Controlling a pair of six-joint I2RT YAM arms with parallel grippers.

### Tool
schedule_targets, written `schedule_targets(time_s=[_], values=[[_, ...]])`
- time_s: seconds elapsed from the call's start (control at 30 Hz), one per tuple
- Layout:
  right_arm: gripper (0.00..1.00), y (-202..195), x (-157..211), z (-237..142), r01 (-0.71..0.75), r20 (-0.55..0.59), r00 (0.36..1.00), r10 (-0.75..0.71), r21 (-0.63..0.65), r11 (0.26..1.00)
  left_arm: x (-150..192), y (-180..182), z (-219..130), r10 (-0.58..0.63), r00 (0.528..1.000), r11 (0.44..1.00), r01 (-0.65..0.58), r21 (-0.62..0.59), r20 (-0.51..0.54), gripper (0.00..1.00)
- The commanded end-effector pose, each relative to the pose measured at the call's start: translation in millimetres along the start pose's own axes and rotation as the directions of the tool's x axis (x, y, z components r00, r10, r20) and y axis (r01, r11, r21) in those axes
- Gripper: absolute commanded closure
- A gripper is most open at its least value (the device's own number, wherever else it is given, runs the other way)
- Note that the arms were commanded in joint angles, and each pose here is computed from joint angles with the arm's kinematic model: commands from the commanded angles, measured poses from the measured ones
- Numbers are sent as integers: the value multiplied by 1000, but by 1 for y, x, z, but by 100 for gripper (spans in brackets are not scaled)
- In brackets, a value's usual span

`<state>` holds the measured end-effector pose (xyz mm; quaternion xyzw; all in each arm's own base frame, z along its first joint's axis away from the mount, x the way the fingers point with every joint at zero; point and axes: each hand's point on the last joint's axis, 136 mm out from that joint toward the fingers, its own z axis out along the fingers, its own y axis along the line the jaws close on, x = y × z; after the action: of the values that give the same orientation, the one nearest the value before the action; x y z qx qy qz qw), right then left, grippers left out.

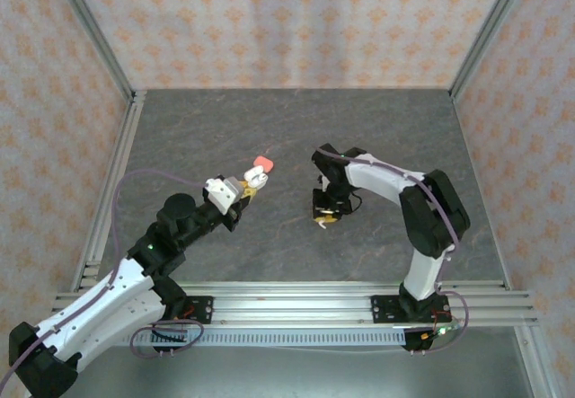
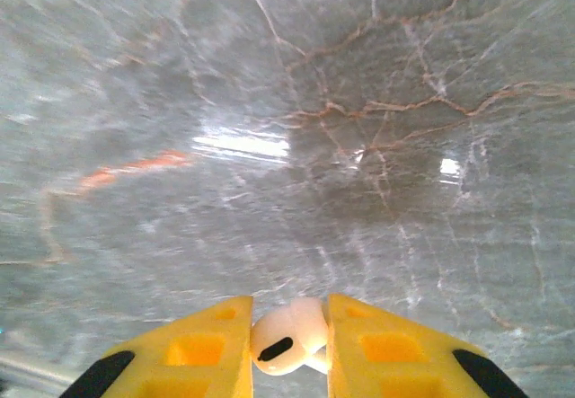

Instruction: Insert the wireless bluetooth earbuds into the charging case

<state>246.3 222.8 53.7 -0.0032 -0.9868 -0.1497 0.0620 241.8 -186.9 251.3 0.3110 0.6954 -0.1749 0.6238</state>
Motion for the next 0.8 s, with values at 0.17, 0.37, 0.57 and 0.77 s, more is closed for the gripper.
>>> schedule_targets(time_s=[0.17, 0.37, 0.57, 0.77], values=[[77, 35, -19, -90, -129, 267, 945, 191, -231, 964, -64, 4, 7, -21, 980, 1000, 18, 17, 197, 100], [80, 48, -29, -172, -116, 494, 794, 355, -450, 885, -87, 6, 26, -25, 959, 1000, 21, 17, 283, 100], [84, 71, -26, -241, 11, 566, 681, 464, -642, 766, -99, 1, 51, -17, 953, 999, 3, 46, 304, 100], [84, 118, -15, -279, 150, 576, 696, 429, -700, 698, -113, 2, 66, 10, 942, 1000, -16, 14, 335, 100]])
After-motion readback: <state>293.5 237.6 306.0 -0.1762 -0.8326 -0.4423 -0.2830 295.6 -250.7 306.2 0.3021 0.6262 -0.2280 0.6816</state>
